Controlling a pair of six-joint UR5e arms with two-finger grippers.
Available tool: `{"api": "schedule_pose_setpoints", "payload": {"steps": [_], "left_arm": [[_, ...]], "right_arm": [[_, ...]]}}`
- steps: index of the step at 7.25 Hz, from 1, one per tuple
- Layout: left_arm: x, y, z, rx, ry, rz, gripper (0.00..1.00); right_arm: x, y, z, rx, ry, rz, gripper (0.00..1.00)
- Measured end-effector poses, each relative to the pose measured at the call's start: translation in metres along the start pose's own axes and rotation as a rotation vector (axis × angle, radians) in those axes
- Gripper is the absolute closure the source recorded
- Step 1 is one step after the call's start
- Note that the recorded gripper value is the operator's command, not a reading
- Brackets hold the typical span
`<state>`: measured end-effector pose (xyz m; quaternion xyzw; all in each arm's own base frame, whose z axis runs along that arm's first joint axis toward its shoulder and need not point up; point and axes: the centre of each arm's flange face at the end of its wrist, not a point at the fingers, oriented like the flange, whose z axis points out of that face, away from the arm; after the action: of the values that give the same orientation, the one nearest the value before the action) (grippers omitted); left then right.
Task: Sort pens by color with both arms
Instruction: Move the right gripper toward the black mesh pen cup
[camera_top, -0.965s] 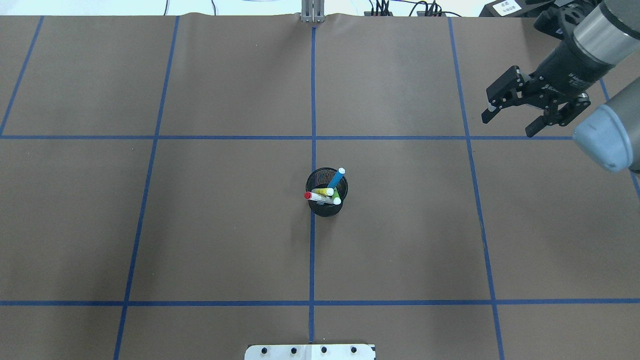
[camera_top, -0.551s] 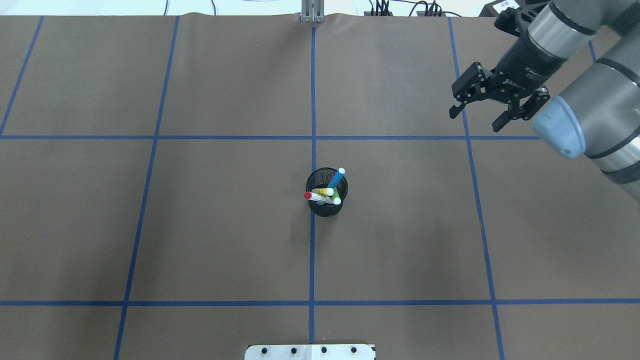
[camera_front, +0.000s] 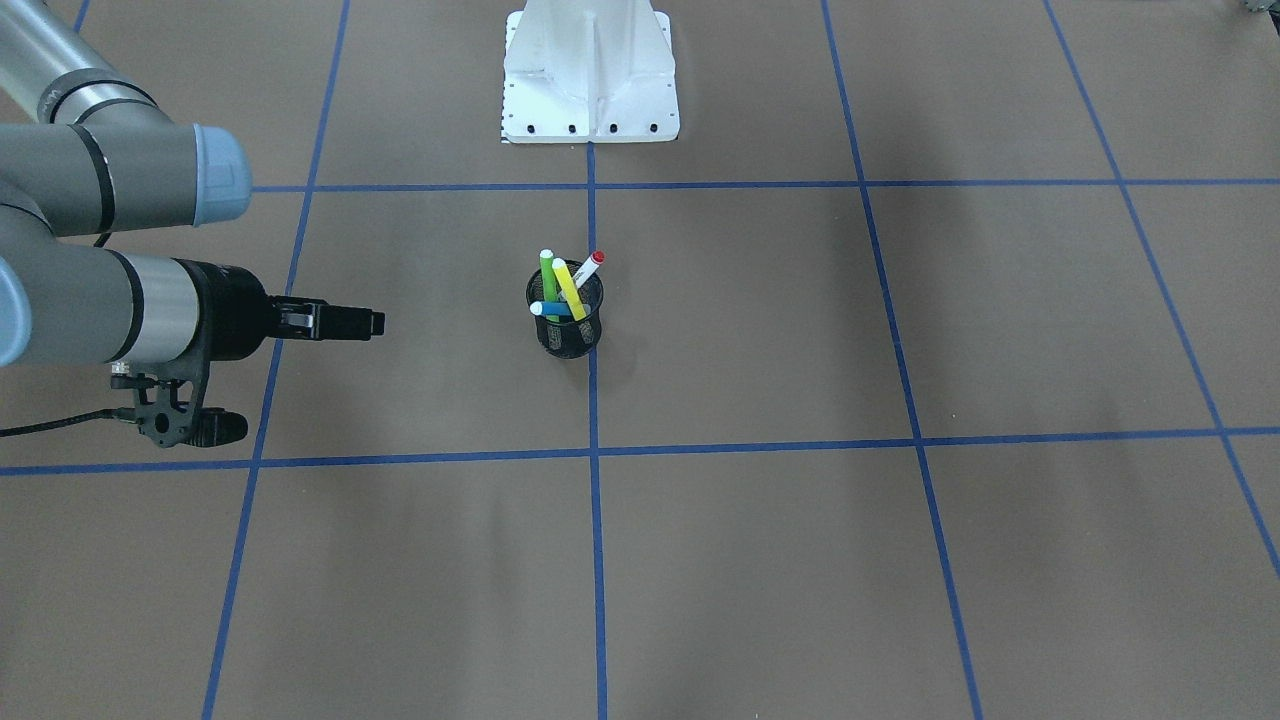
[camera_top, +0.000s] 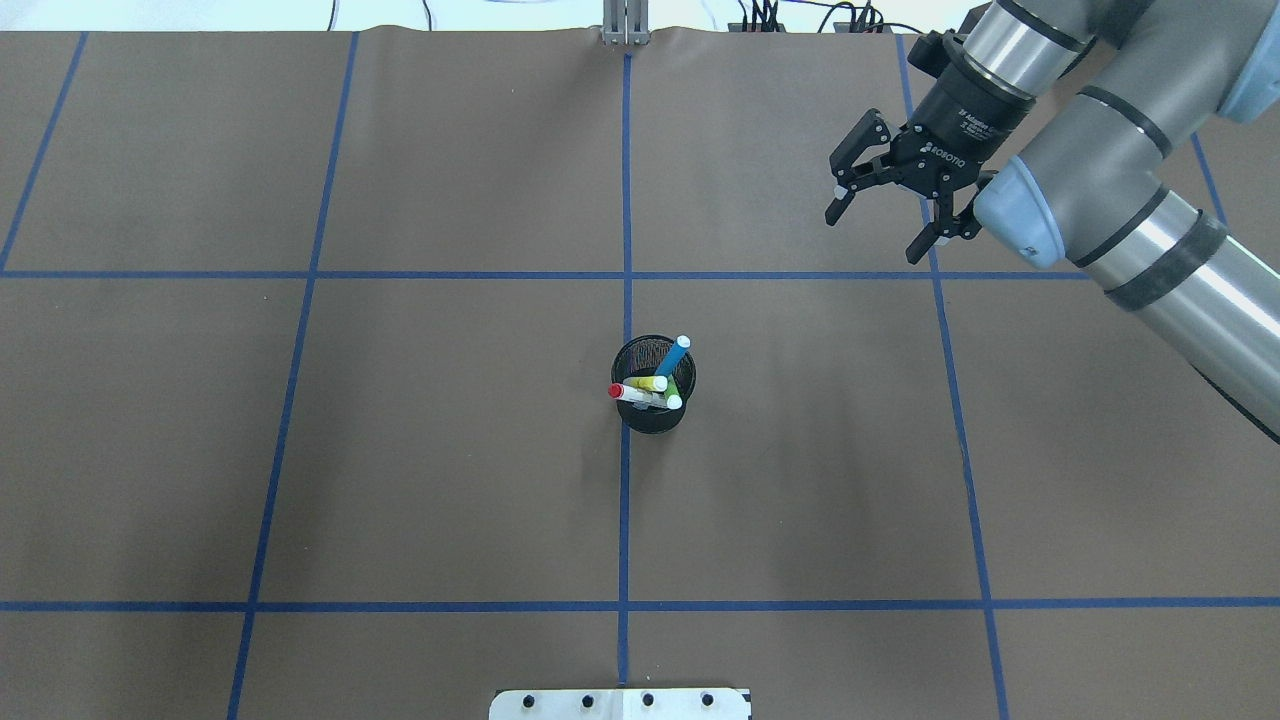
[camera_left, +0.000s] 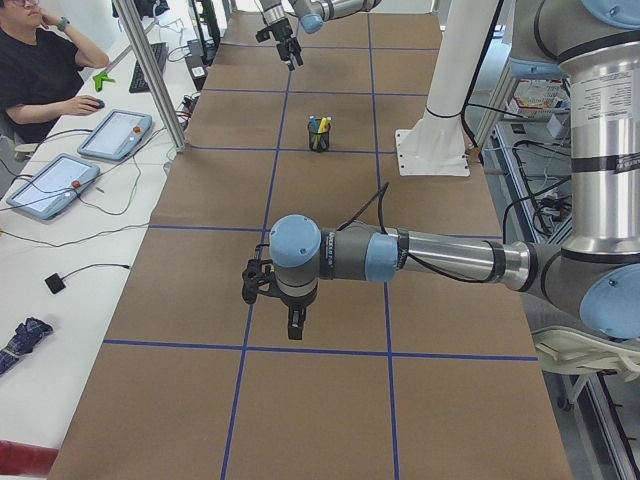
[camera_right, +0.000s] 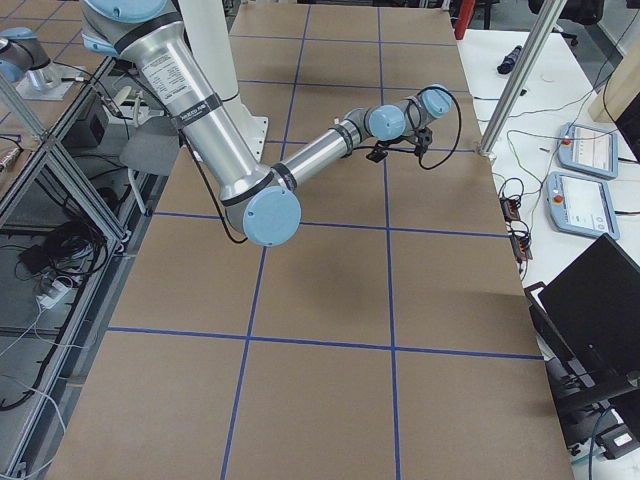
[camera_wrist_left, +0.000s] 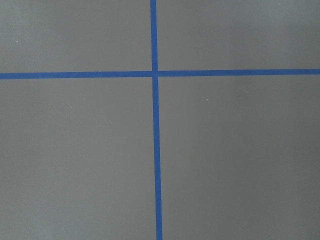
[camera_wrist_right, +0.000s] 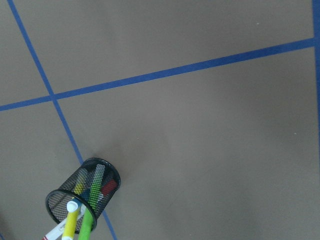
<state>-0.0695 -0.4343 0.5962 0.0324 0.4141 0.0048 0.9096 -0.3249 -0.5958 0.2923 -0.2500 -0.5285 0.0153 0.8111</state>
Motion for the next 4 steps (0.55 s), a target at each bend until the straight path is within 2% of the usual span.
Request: {"api": "schedule_pose_setpoints", "payload": {"steps": [2, 4], "left_arm": [[0.006, 0.0, -0.005, 0.01, 0.001, 0.01, 0.0], [0.007, 0.0, -0.006, 0.012, 0.006, 0.011, 0.0]], "right_arm": [[-0.018, 0.007, 0.027, -0.036, 0.006, -0.04, 0.01], [-0.037, 0.014, 0.06, -0.038, 0.018, -0.128, 0.0]]}}
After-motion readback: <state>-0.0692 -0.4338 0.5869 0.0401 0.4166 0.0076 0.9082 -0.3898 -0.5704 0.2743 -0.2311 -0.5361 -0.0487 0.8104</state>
